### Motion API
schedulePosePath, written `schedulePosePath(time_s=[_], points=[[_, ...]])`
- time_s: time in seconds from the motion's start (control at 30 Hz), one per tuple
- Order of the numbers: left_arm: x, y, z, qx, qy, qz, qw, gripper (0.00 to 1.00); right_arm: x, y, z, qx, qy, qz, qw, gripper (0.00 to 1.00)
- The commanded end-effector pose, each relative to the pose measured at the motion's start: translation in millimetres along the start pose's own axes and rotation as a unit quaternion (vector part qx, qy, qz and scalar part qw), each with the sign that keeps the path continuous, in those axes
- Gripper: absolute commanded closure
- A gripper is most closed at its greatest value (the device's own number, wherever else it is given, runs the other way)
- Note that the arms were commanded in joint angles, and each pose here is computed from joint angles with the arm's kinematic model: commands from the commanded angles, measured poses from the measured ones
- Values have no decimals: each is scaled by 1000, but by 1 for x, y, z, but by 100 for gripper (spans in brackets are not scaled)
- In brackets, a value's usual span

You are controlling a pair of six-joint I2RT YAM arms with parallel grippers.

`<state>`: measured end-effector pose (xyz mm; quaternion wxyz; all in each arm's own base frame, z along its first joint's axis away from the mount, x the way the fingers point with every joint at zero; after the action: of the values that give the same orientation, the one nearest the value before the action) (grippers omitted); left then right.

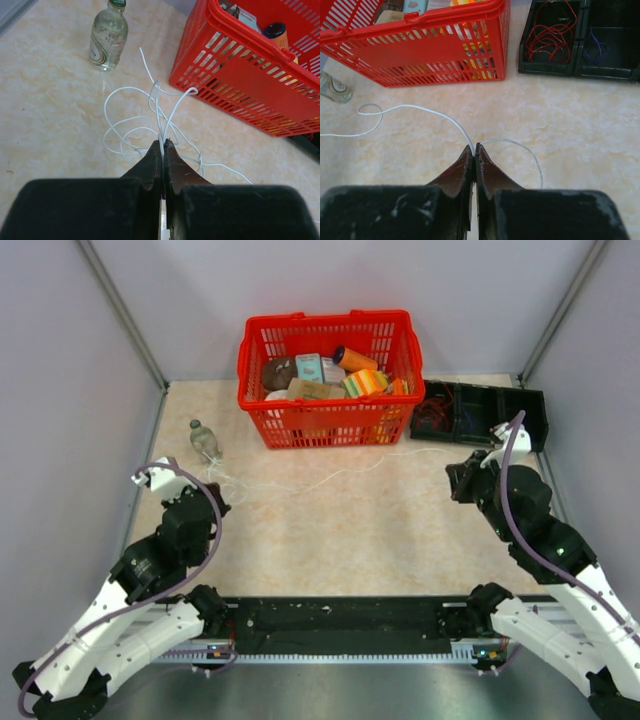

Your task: Untangle the cables

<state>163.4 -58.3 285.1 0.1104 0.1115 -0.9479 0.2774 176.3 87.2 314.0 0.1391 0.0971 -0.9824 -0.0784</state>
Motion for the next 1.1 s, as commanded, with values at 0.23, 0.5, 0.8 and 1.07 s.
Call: schedulePosePath(time_s=[0.23, 0.5, 0.8, 1.07], points=[[15, 11, -35, -1, -49, -28, 998, 100, 32, -18, -39, -15, -74, 44, 996, 100], [30, 22, -64, 7, -97, -37, 995, 100, 52, -32, -49, -22, -106, 74, 991, 100], [25, 3, -54, -21, -59, 13, 998, 100, 38, -8, -43, -24, -61, 4, 998, 100], [-19, -35, 41, -76, 95, 72, 990, 100, 5, 40, -22, 8, 40, -138, 990, 100]])
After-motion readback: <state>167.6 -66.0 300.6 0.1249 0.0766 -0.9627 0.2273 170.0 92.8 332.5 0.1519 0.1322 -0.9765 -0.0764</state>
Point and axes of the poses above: each gripper's point midway between its finger pads, its own x axis back along the fingers, its own y axis along the line the jaws close on, z = x × y, the point moved 6 cm from there along x, back along the fingers, and after that the axes turned 5 degrees about x, right-handed, at the moved point
